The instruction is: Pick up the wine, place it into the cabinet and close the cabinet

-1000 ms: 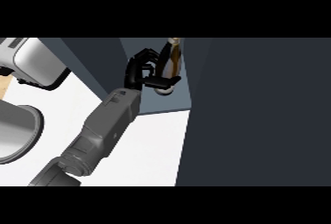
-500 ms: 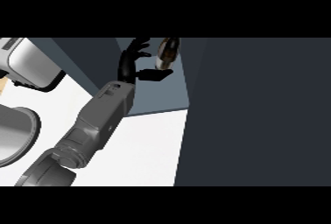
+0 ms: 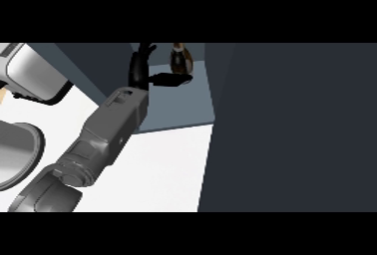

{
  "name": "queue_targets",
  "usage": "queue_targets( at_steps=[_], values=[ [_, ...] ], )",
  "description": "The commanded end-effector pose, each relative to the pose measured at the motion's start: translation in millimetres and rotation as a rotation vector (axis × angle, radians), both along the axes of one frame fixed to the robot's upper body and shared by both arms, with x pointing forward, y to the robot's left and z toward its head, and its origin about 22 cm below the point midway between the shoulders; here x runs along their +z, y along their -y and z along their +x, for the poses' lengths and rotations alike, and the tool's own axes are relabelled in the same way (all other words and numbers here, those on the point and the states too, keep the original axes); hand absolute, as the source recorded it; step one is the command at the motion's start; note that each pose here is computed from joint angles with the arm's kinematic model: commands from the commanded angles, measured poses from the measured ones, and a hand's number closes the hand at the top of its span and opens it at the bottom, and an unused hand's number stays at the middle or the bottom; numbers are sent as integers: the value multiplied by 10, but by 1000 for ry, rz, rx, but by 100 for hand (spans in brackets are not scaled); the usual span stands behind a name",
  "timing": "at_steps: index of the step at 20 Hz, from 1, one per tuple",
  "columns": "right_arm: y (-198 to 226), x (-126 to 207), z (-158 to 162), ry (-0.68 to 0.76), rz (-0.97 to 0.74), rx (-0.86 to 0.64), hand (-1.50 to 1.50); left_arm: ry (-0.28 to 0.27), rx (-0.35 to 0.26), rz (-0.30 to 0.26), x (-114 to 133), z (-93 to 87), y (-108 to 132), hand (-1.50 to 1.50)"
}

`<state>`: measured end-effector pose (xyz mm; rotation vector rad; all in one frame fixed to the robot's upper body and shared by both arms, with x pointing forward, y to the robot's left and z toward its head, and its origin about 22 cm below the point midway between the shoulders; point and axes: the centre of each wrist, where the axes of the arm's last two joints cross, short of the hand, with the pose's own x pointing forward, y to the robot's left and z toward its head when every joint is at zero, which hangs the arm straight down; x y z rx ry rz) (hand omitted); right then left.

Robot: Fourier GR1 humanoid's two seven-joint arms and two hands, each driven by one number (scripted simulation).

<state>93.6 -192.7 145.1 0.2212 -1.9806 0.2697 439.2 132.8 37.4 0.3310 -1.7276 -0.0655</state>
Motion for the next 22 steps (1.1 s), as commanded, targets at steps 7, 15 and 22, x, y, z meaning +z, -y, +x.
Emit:
queue_targets(
  at_steps=[7,15,22],
  values=[
    [49,294,-219,-32,75,44,-150,93,-170,-220,292,83,234,150],
    [84,317,-236,-36,87,24,-150,122,-328,-332,322,34,509,-150],
    [120,454,-330,-51,86,16,-150,76,-360,-362,324,24,524,-150]
  ],
)
